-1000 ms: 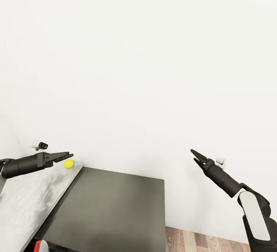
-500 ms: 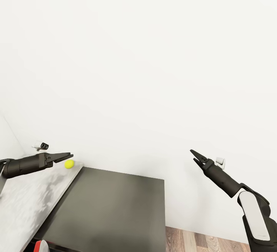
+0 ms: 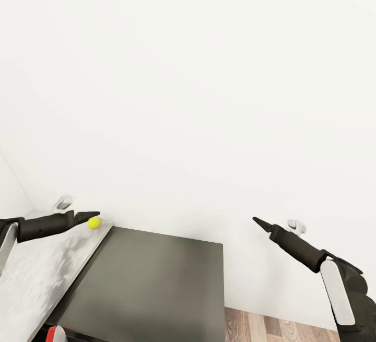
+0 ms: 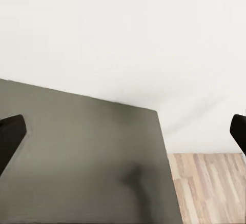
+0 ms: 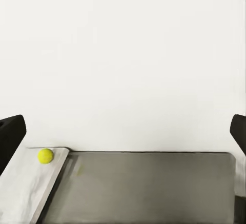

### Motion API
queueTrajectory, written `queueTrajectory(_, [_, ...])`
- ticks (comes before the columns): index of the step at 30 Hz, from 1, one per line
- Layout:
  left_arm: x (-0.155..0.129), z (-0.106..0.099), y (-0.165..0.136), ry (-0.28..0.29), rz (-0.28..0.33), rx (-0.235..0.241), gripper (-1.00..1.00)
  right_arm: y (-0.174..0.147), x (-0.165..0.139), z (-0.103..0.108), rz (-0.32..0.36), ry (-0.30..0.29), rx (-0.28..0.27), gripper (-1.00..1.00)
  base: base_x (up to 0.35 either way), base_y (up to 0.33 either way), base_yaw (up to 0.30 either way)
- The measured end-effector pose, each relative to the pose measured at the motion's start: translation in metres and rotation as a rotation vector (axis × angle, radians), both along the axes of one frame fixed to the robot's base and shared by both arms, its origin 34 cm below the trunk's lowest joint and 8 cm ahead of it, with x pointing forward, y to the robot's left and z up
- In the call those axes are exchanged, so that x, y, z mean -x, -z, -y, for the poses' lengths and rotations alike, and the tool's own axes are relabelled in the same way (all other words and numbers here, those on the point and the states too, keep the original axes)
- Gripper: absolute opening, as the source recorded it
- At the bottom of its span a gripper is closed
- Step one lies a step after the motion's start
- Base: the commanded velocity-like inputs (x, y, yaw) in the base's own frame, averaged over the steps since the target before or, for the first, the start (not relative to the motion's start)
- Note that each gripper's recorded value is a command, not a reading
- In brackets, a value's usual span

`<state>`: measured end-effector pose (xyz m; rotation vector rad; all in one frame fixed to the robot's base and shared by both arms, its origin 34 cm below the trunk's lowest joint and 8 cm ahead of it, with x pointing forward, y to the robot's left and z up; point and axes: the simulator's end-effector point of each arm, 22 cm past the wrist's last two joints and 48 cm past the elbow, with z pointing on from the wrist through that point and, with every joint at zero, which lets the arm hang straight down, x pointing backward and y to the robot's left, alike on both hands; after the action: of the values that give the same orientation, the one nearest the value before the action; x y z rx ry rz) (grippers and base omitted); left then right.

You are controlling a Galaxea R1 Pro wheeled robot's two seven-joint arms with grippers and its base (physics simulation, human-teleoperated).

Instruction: Put all the toys in the child's room - the three board games (two on the bed and one on the table), the two jigsaw puzzles on the table, and the tennis ball on the table - inside the toy box on the table in the child's room.

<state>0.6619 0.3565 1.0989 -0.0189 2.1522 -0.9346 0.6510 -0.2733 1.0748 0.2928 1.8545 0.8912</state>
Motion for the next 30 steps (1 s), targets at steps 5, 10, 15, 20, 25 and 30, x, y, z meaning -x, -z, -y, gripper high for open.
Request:
queueTrajectory(5, [-0.024, -0.023, 0.012, -0.121, -0.036, -0.101, 1.00, 0.010, 0.001, 0.004, -0.020, 0.002, 0.062, 1.00, 0.000, 0.000, 0.000])
queueTrajectory(10, [-0.050, -0.042, 0.036, -0.271, -0.102, -0.223, 1.00, 0.010, 0.001, 0.004, -0.018, -0.001, 0.074, 1.00, 0.000, 0.000, 0.000])
queueTrajectory(15, [-0.066, -0.061, 0.051, -0.393, -0.109, -0.321, 1.00, 0.010, 0.002, 0.004, -0.016, -0.004, 0.074, 1.00, 0.000, 0.000, 0.000])
queueTrajectory(20, [-0.069, -0.064, 0.062, -0.428, -0.120, -0.343, 1.00, 0.009, 0.002, 0.004, -0.013, -0.005, 0.074, 1.00, 0.000, 0.107, 0.000])
queueTrajectory(25, [-0.068, -0.064, 0.083, -0.438, -0.143, -0.341, 1.00, 0.007, 0.001, 0.003, -0.009, -0.005, 0.075, 1.00, 0.000, 0.167, 0.000])
queueTrajectory(30, [-0.070, -0.059, 0.093, -0.438, -0.136, -0.336, 1.00, 0.006, 0.001, 0.003, -0.006, -0.005, 0.077, 1.00, 0.000, 0.037, 0.000])
